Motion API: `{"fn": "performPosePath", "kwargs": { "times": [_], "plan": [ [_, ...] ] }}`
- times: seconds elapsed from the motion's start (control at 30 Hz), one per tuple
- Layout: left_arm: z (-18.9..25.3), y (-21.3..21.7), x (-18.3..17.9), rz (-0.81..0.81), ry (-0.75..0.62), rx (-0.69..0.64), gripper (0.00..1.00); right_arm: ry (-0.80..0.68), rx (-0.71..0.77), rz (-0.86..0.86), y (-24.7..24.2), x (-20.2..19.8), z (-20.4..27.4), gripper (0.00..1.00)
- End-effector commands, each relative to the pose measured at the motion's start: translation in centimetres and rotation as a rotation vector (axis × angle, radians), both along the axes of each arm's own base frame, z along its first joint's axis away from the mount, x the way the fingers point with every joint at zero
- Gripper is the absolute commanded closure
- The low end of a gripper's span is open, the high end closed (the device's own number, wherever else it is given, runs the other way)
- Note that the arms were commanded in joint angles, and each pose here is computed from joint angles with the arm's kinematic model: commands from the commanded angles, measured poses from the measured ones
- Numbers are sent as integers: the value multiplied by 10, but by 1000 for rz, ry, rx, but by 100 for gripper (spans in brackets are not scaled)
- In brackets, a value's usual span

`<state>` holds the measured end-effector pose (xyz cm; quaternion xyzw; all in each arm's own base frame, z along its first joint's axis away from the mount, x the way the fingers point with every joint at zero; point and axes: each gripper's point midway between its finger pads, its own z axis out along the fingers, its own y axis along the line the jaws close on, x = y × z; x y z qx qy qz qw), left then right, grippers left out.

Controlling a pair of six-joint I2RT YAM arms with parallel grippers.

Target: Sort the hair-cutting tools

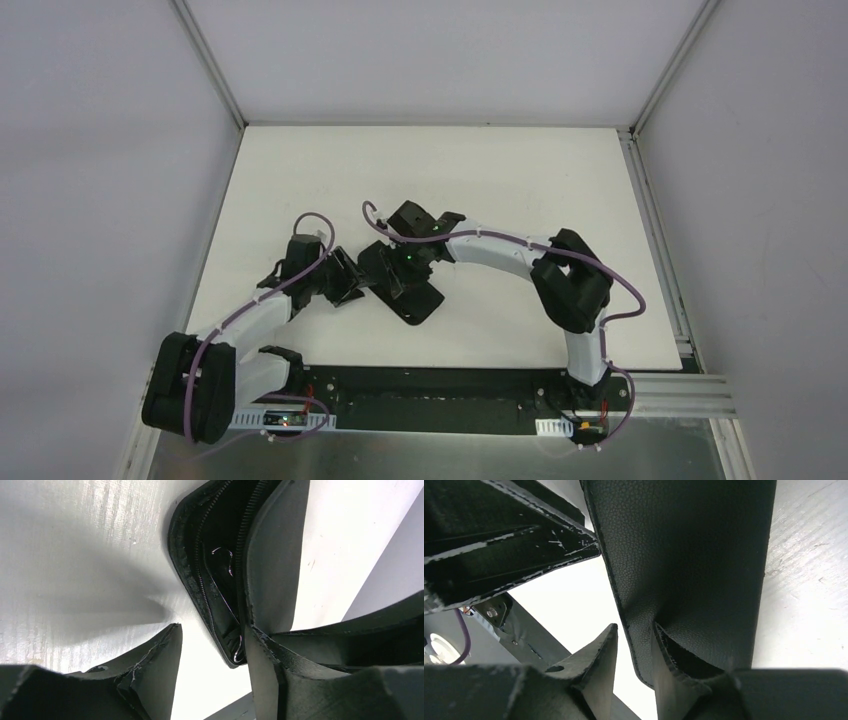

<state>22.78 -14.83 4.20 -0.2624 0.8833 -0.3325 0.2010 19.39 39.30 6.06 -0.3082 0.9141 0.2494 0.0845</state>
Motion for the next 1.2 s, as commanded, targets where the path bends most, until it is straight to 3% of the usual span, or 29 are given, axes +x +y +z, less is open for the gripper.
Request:
{"fn": "performPosePath", "kwargs": {
  "times": [0.0,0.23,0.37,0.57,0.83,0.97,1.1,1.17],
  "plan": [
    [10,6,5,21,-34,29,47,100,-60,-56,-9,-23,-19,65],
    [33,31,27,17,-64,160,44,96,-107,-83,-15,-26,-32,64],
    [50,42,54,-4,-84,205,36,73,-134,-74,-23,-29,-32,63],
    [46,31,94,-143,-43,219,31,30,-175,-70,-32,-29,-33,63],
    [7,13,84,-225,116,128,45,-75,-326,-94,-61,-18,-43,63],
    [4,12,66,-227,134,121,67,-155,-408,-105,-81,-3,-46,63],
    [2,9,47,-225,151,119,80,-184,-441,-128,-94,17,-46,59],
    [0,7,36,-222,161,118,82,-195,-443,-135,-98,28,-42,57]
  ]
}}
